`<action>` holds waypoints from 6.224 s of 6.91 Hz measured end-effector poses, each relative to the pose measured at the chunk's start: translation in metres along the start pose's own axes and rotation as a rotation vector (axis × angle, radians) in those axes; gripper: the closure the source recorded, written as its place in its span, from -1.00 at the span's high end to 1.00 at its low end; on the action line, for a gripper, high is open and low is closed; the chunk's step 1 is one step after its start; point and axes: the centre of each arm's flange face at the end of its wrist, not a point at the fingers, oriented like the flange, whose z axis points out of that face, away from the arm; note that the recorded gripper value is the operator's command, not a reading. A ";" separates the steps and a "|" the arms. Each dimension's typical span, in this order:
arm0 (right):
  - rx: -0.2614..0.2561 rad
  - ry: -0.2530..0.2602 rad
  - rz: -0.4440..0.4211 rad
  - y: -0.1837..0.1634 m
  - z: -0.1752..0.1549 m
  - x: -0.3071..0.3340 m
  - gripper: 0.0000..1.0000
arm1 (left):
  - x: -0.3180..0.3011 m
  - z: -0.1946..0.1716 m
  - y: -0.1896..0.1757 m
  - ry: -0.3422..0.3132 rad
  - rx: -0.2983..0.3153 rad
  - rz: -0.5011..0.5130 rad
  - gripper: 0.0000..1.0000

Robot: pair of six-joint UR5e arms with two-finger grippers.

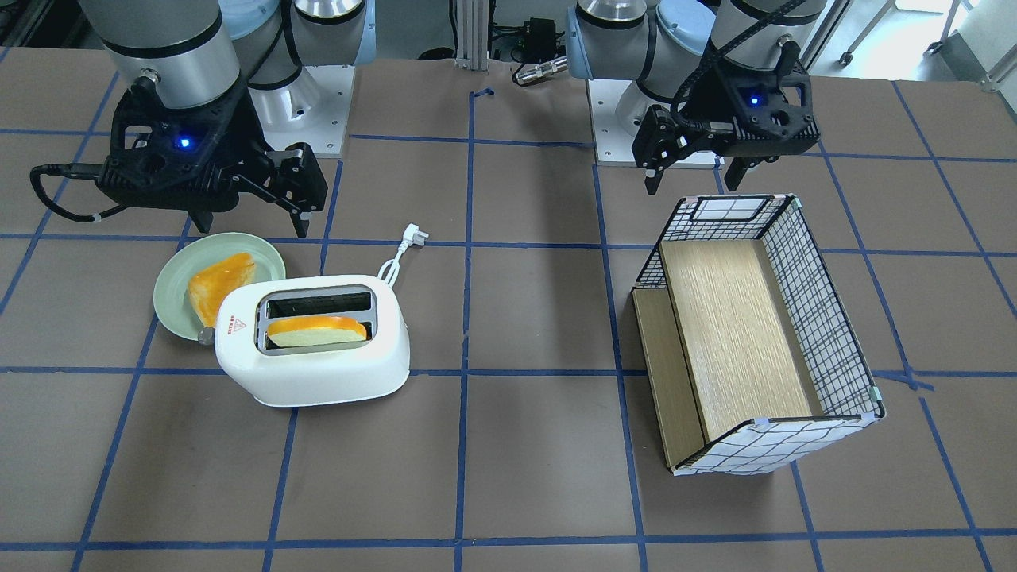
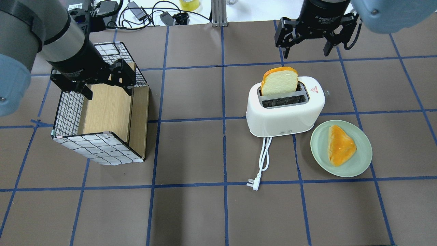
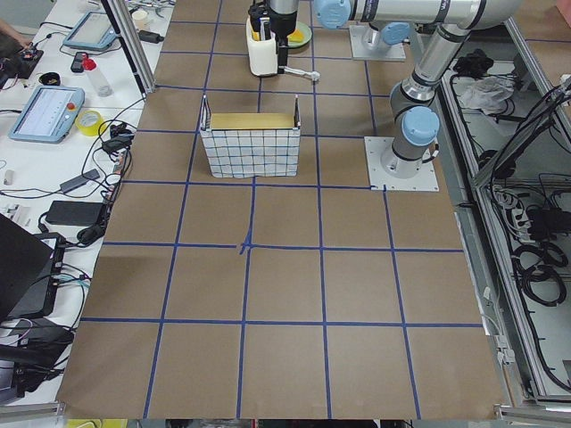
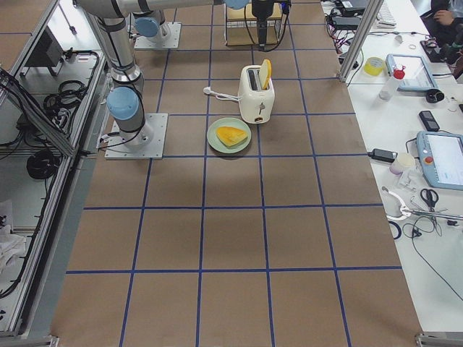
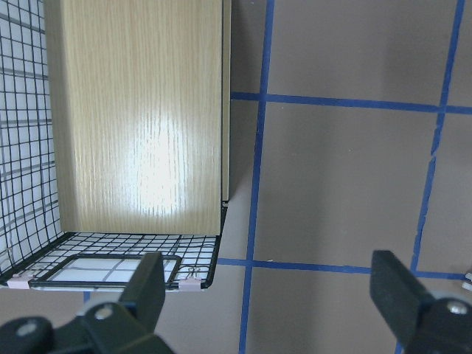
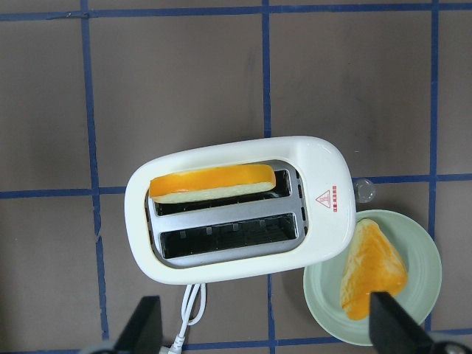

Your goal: Press toaster with right arm

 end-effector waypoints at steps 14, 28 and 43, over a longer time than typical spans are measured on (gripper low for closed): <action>-0.007 -0.054 0.104 -0.021 0.000 0.047 -1.00 | 0.000 0.000 0.000 0.000 0.000 0.000 1.00; -0.013 -0.697 0.318 -0.007 0.222 0.234 -1.00 | 0.000 0.000 0.000 0.000 0.000 0.000 1.00; -0.048 -0.695 0.326 -0.007 0.266 0.235 -1.00 | 0.000 0.000 0.000 0.000 0.000 -0.001 1.00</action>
